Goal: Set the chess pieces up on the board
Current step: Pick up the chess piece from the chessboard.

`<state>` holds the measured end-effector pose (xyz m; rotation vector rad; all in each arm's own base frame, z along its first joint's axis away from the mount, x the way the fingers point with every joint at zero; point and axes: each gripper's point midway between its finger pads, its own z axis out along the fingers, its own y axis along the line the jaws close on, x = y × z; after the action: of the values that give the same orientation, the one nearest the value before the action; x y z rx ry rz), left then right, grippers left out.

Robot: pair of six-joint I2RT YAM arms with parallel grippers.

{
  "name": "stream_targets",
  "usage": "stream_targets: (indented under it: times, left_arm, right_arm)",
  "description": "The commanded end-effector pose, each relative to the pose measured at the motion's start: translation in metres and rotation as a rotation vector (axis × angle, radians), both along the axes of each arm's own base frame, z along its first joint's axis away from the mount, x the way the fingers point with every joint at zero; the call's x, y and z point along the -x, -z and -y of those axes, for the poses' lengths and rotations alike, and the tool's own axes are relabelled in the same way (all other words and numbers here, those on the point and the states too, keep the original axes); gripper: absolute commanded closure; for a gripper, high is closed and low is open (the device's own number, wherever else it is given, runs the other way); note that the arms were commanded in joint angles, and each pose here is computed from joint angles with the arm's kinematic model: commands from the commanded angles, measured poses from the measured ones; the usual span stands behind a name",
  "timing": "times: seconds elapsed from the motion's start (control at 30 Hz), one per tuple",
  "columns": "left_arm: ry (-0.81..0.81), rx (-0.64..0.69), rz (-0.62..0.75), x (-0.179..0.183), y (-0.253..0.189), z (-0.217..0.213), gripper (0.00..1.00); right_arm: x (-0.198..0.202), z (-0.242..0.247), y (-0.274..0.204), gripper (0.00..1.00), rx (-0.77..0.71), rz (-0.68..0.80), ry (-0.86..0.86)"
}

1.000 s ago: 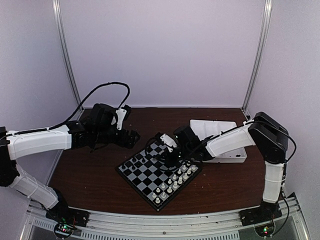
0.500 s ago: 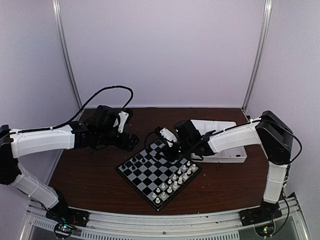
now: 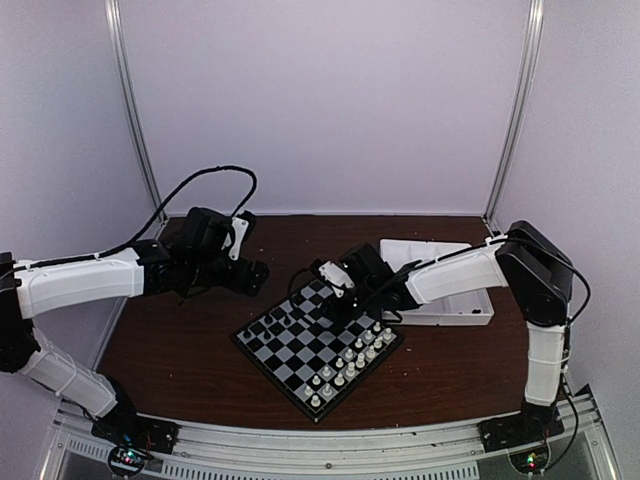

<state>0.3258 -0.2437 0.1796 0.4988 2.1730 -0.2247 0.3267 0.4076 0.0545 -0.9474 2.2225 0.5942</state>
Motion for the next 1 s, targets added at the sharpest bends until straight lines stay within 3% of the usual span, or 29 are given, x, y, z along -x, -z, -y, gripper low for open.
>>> stream_targets:
  times: [0.0, 0.2, 0.43, 0.83, 0.9, 0.97]
  left_arm:
    - [-0.024, 0.028, 0.038, -0.007, -0.017, -0.002, 0.06]
    - [-0.022, 0.027, 0.036, -0.007, -0.016, -0.001, 0.06]
    - [-0.024, 0.021, 0.036, -0.007, -0.015, -0.002, 0.06]
    - [-0.027, 0.016, 0.036, -0.006, -0.014, -0.004, 0.06]
    - [-0.026, 0.016, 0.036, -0.006, -0.014, -0.004, 0.06]
    - [-0.025, 0.016, 0.037, -0.006, -0.015, -0.004, 0.06]
  right_arm:
    - [-0.009, 0.006, 0.010, 0.72, 0.042, -0.009, 0.051]
    - [-0.012, 0.010, 0.014, 0.78, 0.057, -0.012, 0.071]
    - [-0.016, 0.014, 0.016, 0.71, 0.066, -0.009, 0.082]
    - [-0.020, 0.012, 0.013, 0.80, 0.069, -0.002, 0.085]
    - [-0.019, 0.013, 0.012, 0.76, 0.065, -0.001, 0.084]
    - [-0.018, 0.011, 0.009, 0.62, 0.047, 0.002, 0.074]
